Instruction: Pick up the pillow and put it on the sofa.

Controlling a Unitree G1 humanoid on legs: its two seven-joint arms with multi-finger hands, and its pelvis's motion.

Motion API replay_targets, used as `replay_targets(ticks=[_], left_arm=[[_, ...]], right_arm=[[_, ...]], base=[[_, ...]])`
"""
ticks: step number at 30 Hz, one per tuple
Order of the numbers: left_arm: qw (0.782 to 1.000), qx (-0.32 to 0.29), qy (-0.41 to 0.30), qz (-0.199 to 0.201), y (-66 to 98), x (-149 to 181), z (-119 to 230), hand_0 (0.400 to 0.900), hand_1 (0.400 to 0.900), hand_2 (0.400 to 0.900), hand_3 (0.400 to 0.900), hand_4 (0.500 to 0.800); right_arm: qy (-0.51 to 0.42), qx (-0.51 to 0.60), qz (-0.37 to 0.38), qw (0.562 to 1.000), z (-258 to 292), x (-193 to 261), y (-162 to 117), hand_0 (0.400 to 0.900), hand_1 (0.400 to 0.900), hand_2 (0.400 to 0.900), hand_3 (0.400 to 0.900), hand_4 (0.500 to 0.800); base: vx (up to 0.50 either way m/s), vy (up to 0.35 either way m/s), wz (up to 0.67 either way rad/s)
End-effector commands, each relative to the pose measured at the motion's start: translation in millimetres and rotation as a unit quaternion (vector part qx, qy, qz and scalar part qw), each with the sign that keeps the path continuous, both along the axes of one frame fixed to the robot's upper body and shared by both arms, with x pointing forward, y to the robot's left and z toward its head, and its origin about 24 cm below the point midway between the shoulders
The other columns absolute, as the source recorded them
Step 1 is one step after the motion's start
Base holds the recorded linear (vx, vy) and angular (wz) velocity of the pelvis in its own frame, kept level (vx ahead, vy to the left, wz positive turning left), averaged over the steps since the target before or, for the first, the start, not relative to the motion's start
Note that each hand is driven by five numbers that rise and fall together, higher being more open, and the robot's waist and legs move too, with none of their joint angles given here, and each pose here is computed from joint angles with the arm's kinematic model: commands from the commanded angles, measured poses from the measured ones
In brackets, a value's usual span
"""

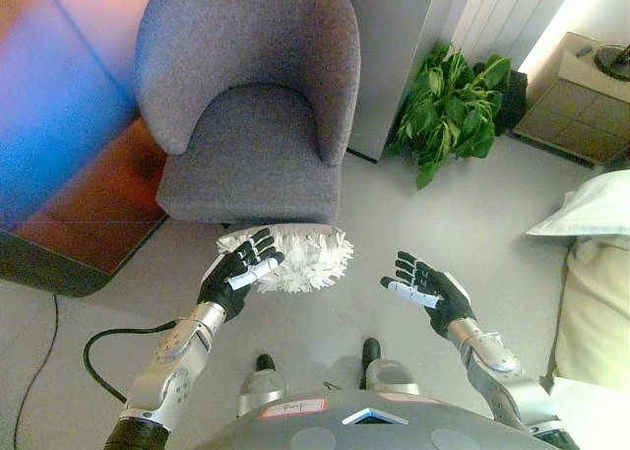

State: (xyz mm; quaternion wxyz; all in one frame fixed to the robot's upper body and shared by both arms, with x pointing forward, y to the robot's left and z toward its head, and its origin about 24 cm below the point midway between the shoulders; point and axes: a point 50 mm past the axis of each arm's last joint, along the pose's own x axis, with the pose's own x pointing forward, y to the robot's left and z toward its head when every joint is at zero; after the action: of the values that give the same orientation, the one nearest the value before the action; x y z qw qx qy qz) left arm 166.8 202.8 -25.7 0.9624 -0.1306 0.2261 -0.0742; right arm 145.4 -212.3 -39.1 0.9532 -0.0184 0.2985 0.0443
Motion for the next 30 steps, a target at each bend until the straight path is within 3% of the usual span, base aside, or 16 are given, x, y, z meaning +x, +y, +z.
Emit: replay_targets(ticks=[1,10,23,30], left_arm=[[0.991,-0.014,-0.131,-0.001,9.9,23,45,0.9,0.9,0.9,0.9,0.8],[0.992,-0.031,-0.122,0.001,9.9,10,40,0.9,0.9,0.9,0.9,0.8],[0.992,-0.037,-0.114,-0.027,4.0,2,32,0.9,0.9,0.9,0.9,0.8],[0.989,-0.015,-0.132,-0.068,5.9,13,44,0.9,0.9,0.9,0.9,0.8]], right_arm=[[-0.132,-0.011,0.027,0.991,41,33,-6,0.9,0.9,0.9,0.9,0.8],[-0.123,-0.009,0.031,0.992,40,19,-11,0.9,0.9,0.9,0.9,0.8],[-0.111,0.001,0.03,0.993,37,11,-12,0.9,0.9,0.9,0.9,0.8],[-0.11,0.024,0.039,0.993,38,12,-4,0.9,0.9,0.9,0.9,0.8]], base=[[0.045,-0.069,-0.11],[0.185,0.058,-0.16],[0.328,0.108,-0.23],[0.341,0.169,-0.05]])
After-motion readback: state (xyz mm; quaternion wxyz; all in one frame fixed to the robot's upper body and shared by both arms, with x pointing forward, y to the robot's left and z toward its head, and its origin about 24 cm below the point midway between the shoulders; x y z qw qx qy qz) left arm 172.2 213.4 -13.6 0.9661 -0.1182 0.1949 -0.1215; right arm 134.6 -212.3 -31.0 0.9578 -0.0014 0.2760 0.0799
